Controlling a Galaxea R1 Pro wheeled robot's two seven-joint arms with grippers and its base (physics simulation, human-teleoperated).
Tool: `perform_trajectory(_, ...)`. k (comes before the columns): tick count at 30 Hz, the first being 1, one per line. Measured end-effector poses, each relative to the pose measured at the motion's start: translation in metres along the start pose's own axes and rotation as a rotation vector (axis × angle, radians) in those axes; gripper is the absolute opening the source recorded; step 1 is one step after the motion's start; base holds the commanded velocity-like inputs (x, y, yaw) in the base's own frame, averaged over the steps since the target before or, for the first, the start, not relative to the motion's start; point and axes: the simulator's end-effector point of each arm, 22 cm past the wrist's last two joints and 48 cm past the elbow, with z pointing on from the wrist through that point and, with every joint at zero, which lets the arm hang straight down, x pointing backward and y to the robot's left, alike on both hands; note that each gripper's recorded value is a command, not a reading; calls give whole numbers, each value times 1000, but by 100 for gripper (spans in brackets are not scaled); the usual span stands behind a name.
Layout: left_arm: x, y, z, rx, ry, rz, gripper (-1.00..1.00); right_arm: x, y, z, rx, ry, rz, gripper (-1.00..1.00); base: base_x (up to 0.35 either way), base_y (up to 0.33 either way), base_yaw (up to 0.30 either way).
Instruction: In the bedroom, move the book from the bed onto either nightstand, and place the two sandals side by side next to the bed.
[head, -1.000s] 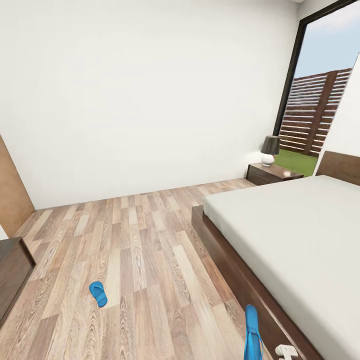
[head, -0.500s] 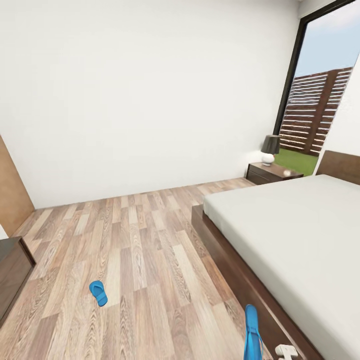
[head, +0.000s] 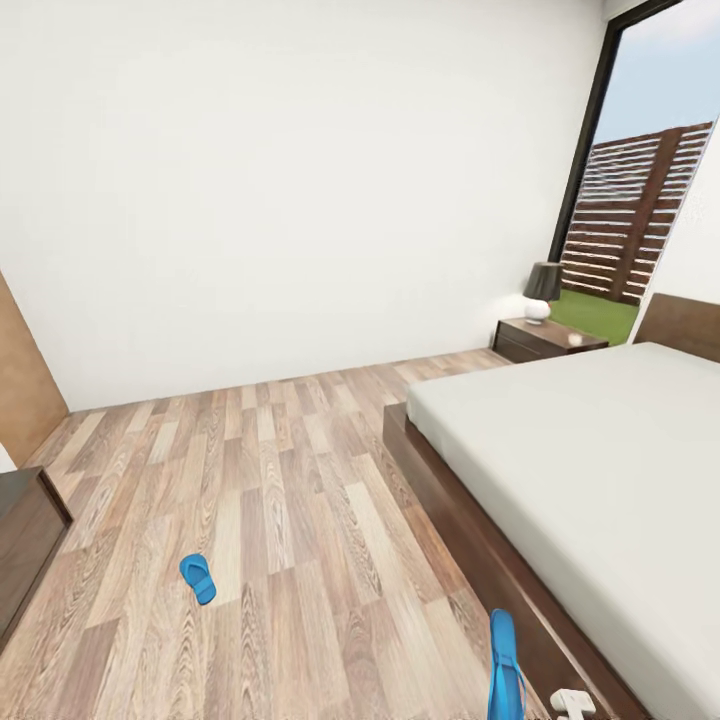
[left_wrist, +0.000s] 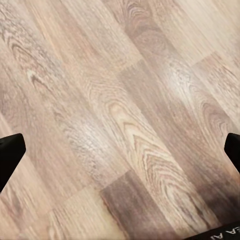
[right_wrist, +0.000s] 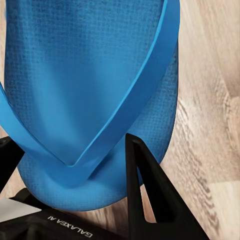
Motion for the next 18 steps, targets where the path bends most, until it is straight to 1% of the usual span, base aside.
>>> perform_trajectory(8,4,-1,0,2,11,-2,100,4,-2,1,2,10,5,-100,13,0,0)
perform_trajectory(11,5,-1,0,1,11,-4,100,5,-1,1,1,10,6,-100,230,0,0)
perform_trajectory(18,5,0,0,0,11,-5,100,5,-1,1,1,10,6,-100,311,-2,0)
